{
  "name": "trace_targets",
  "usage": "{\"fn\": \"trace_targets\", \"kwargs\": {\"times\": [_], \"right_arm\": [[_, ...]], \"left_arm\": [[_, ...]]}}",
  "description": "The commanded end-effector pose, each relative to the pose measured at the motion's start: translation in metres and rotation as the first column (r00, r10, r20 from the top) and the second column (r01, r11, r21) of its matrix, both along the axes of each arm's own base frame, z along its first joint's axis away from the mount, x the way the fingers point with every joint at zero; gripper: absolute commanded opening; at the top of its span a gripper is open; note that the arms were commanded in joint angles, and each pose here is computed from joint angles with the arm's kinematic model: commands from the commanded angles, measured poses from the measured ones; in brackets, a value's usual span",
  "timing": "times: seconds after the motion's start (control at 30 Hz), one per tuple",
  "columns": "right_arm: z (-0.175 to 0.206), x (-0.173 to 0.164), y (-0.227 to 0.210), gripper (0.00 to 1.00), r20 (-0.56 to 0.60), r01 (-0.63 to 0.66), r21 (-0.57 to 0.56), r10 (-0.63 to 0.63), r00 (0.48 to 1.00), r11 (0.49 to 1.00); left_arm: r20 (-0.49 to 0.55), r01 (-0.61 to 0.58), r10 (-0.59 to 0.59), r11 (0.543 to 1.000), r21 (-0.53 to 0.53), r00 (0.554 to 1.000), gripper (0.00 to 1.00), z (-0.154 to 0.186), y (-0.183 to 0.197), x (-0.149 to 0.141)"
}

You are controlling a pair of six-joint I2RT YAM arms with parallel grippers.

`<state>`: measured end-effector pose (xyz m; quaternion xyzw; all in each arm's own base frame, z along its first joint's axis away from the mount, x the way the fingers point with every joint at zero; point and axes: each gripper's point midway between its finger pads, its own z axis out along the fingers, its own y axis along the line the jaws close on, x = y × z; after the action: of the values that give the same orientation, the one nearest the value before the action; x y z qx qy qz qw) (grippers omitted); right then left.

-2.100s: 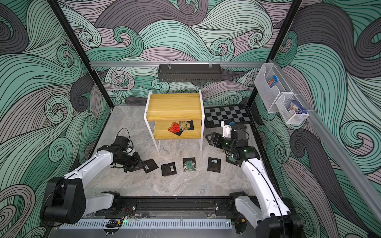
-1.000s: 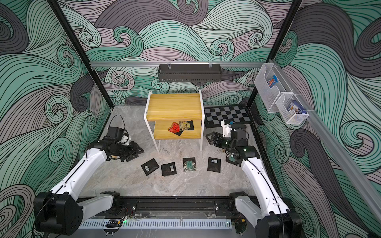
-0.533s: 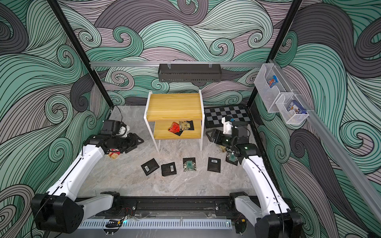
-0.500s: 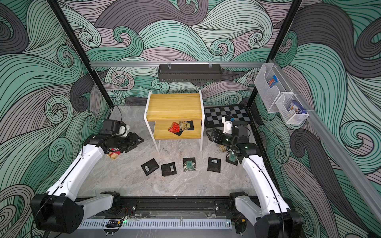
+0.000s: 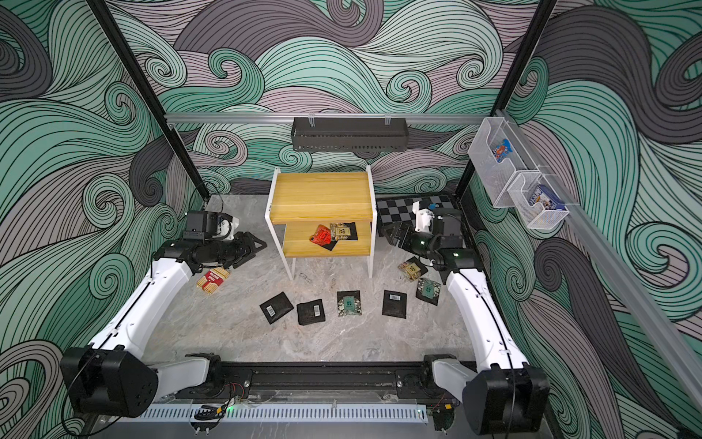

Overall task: Remove the tea bags from the shelf
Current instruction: Pick up the tea bag from the shelf.

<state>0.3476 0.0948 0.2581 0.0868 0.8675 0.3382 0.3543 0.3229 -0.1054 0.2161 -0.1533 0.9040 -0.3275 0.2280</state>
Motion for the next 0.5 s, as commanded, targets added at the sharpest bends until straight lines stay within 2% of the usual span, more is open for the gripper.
{"fn": "trace_targets", "kwargs": {"times": [0.0, 0.03, 0.07, 0.47], "right_arm": [[0.004, 0.011, -0.001, 0.85, -0.018, -0.002, 0.033, 0.003, 1.0, 0.999], [0.003, 0.015, -0.001, 0.96, -0.025, -0.005, 0.034, 0.006, 1.0, 0.999], [0.0, 0.02, 0.0, 0.99, -0.036, -0.011, 0.035, 0.012, 0.999, 0.999], [-0.035, 0.058, 0.017, 0.99, -0.135, -0.111, 0.087, 0.122, 0.983, 0.99]], "left_arm": [[0.032, 0.034, -0.032, 0.998, -0.046, 0.999, 0.58, 0.015, -0.007, 0.009], [0.025, 0.036, -0.035, 0.998, -0.051, 0.999, 0.59, 0.014, -0.008, 0.009], [0.023, 0.041, -0.04, 0.997, -0.057, 0.999, 0.59, 0.014, -0.009, 0.01], [-0.004, 0.071, -0.072, 0.992, -0.105, 0.997, 0.59, 0.008, -0.017, 0.002]]}}
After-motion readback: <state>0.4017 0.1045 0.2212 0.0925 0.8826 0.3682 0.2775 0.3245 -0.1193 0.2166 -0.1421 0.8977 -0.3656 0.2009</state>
